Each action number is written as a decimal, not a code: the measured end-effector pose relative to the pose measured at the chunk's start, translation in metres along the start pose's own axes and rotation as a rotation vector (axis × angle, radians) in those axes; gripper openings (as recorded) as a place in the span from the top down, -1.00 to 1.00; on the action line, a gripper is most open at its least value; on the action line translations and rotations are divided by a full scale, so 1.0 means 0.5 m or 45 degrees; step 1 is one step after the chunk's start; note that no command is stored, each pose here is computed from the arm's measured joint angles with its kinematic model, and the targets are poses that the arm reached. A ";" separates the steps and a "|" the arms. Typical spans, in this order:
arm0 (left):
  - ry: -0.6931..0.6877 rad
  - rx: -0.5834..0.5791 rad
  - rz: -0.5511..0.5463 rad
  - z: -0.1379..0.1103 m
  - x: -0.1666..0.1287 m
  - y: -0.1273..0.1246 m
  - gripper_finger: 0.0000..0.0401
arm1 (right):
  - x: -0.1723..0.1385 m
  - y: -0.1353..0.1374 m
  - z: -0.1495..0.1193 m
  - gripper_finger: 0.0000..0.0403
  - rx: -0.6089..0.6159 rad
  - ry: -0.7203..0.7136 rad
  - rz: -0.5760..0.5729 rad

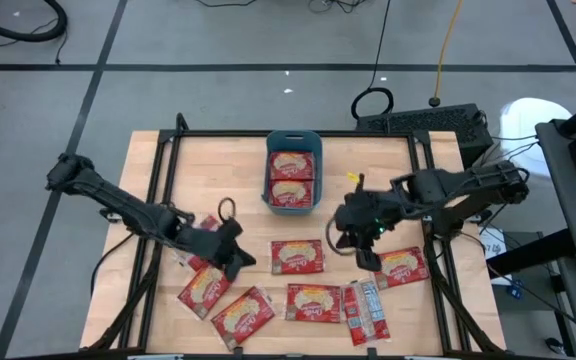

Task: Sort popcorn bags into baskets
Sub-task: Put the red popcorn bag into the blue bin

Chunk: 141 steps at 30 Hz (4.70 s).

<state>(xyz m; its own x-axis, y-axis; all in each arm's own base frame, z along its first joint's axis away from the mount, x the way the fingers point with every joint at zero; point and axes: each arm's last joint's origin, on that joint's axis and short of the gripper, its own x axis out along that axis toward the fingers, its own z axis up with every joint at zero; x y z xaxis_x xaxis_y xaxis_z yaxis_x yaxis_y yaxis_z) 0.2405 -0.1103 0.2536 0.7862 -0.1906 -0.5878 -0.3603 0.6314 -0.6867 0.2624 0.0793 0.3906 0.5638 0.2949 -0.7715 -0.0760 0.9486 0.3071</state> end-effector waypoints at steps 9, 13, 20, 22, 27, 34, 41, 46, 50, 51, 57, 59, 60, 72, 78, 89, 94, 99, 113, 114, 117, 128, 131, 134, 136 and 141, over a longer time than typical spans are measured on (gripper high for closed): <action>0.090 -0.349 0.117 -0.061 0.121 0.019 0.18 | 0.025 -0.002 -0.091 1.00 0.105 -0.048 0.083; 0.089 -0.461 0.117 -0.078 0.167 0.029 -0.05 | 0.022 -0.013 -0.133 1.00 0.227 -0.092 0.132; -0.005 -0.537 0.215 -0.088 0.209 0.058 -0.24 | 0.000 -0.023 -0.192 1.00 0.373 -0.210 0.249; -0.023 -0.540 0.236 -0.084 0.214 0.065 -0.25 | -0.004 -0.025 -0.204 1.00 0.406 -0.244 0.289; -0.054 -0.526 0.358 -0.072 0.214 0.088 -0.25 | 0.003 -0.033 -0.226 1.00 0.462 -0.282 0.327; -0.071 -0.418 0.417 -0.043 0.217 0.109 -0.25 | 0.013 -0.038 -0.234 1.00 0.479 -0.292 0.337; -0.081 -0.350 0.431 -0.026 0.226 0.122 -0.25 | 0.013 -0.037 -0.232 1.00 0.471 -0.299 0.340; -0.047 -0.382 0.366 -0.038 0.267 0.132 -0.25 | 0.014 -0.038 -0.232 1.00 0.472 -0.315 0.319; -0.067 -0.469 0.321 -0.053 0.289 0.133 -0.25 | 0.013 -0.039 -0.230 1.00 0.475 -0.340 0.295; -0.079 -0.487 0.309 -0.055 0.293 0.133 -0.25 | 0.013 -0.039 -0.230 1.00 0.475 -0.342 0.294; -0.087 -0.492 0.306 -0.064 0.312 0.144 -0.07 | 0.013 -0.040 -0.229 1.00 0.478 -0.350 0.291; -0.088 -0.491 0.311 -0.067 0.316 0.148 0.09 | 0.013 -0.041 -0.229 1.00 0.483 -0.365 0.271; -0.086 -0.487 0.316 -0.068 0.318 0.149 0.17 | 0.013 -0.042 -0.228 1.00 0.485 -0.372 0.261; -0.094 -0.398 0.286 -0.066 0.317 0.145 0.98 | 0.023 -0.044 -0.227 1.00 0.457 -0.371 0.206; -0.169 -0.313 0.288 -0.049 0.288 0.129 0.99 | 0.028 -0.045 -0.228 1.00 0.443 -0.363 0.170; -0.217 -0.148 0.173 -0.020 0.252 0.079 0.99 | 0.077 -0.073 -0.246 0.74 0.496 -0.373 0.029; -0.234 -0.037 0.138 -0.007 0.252 0.054 1.00 | 0.133 -0.113 -0.278 0.49 0.612 -0.358 -0.022; -0.261 0.126 0.102 0.009 0.251 0.023 1.00 | 0.178 -0.154 -0.288 0.22 0.652 -0.304 -0.034; -0.339 0.597 0.071 0.047 0.241 -0.044 1.00 | 0.251 -0.231 -0.227 -0.27 0.086 -0.412 0.117; -0.337 0.601 0.075 0.048 0.241 -0.043 1.00 | 0.257 -0.238 -0.223 -0.27 0.070 -0.423 0.132; -0.322 0.607 0.091 0.048 0.242 -0.039 1.00 | 0.267 -0.264 -0.213 -0.27 0.026 -0.450 0.219; -0.241 0.712 0.057 0.052 0.244 -0.034 1.00 | 0.328 -0.320 -0.217 -0.26 -0.035 -0.391 0.423; -0.229 0.721 0.077 0.054 0.245 -0.029 1.00 | 0.334 -0.316 -0.218 -0.25 -0.047 -0.382 0.456; -0.231 0.728 0.084 0.057 0.245 -0.027 1.00 | 0.338 -0.306 -0.219 -0.17 -0.041 -0.368 0.475; -0.224 0.734 0.099 0.059 0.245 -0.024 1.00 | 0.340 -0.299 -0.220 -0.06 -0.030 -0.354 0.498; -0.202 0.738 0.149 0.061 0.246 -0.014 1.00 | 0.342 -0.282 -0.222 0.32 -0.008 -0.320 0.591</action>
<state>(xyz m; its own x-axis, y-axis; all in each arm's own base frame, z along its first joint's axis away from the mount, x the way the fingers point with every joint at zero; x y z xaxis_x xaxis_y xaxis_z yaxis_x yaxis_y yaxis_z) 0.3551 -0.1151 0.1992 0.8390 -0.0092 -0.5440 -0.1518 0.9562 -0.2504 0.2786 0.0090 0.1536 0.6495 0.6484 -0.3971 -0.3692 0.7255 0.5808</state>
